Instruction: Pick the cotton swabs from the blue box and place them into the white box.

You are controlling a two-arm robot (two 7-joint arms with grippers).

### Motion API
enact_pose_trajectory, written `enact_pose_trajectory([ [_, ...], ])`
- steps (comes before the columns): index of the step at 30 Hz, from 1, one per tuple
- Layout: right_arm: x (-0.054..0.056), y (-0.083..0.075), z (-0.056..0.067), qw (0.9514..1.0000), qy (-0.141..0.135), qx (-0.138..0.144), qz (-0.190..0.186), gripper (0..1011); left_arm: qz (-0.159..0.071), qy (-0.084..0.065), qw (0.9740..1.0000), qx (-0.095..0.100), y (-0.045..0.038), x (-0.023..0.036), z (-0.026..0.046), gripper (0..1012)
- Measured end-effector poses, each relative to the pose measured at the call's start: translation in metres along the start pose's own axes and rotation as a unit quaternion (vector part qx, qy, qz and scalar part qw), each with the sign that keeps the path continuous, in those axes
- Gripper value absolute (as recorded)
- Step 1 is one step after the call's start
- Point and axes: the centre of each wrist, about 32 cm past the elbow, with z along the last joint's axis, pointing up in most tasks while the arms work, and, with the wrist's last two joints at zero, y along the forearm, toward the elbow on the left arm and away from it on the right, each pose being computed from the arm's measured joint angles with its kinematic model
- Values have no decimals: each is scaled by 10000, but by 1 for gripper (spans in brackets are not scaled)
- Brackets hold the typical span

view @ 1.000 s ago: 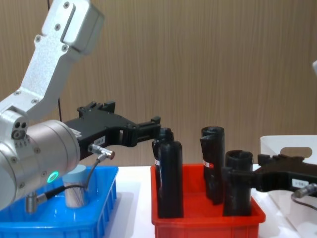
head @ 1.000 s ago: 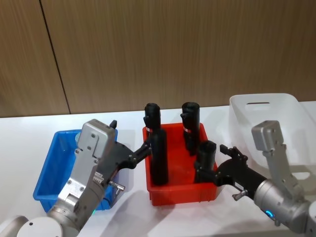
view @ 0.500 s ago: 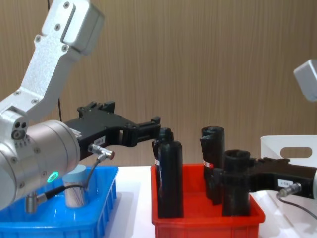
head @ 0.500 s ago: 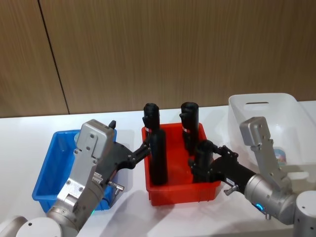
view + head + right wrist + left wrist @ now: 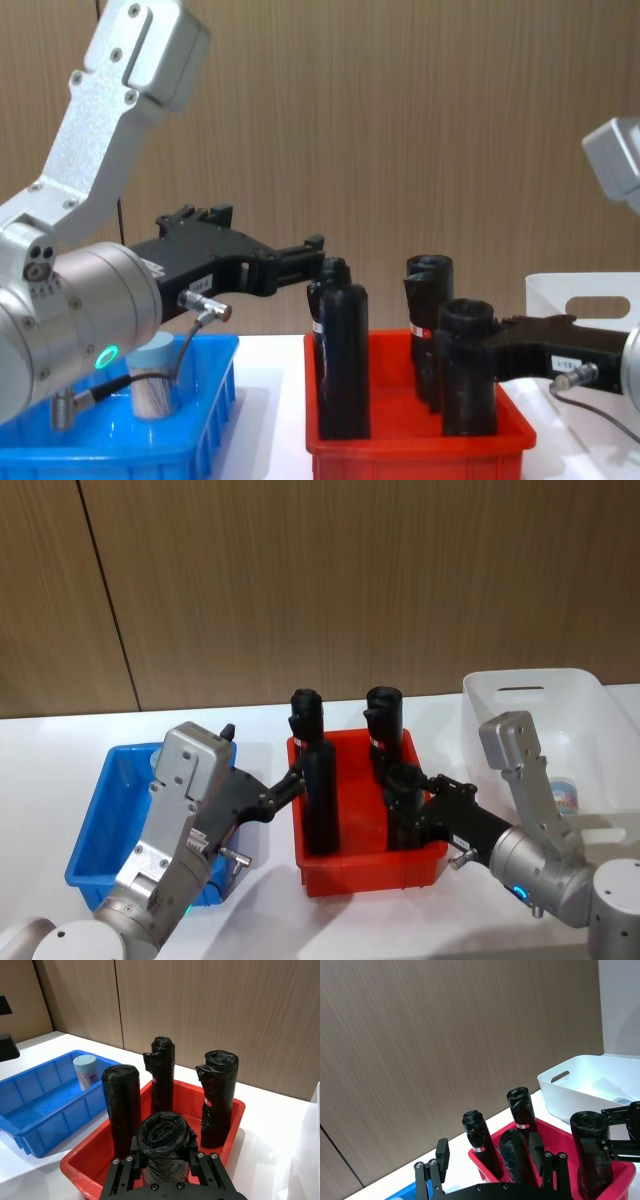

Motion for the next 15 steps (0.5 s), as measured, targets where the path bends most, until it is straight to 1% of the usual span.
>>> enact_pose_trajectory([
  [5,-5,0,26,10000,-19,45,9,487,0,0,10000,0,0,0,0,1004],
  [8,-9,-6,63,9999,-38,107,19,473,0,0,10000,0,0,0,0,1004],
  [14,-12,-41,192,9994,-115,318,11,441,0,0,10000,0,0,0,0,1004],
  [15,-6,-56,244,9991,-132,401,-8,431,0,0,10000,0,0,0,0,1004],
])
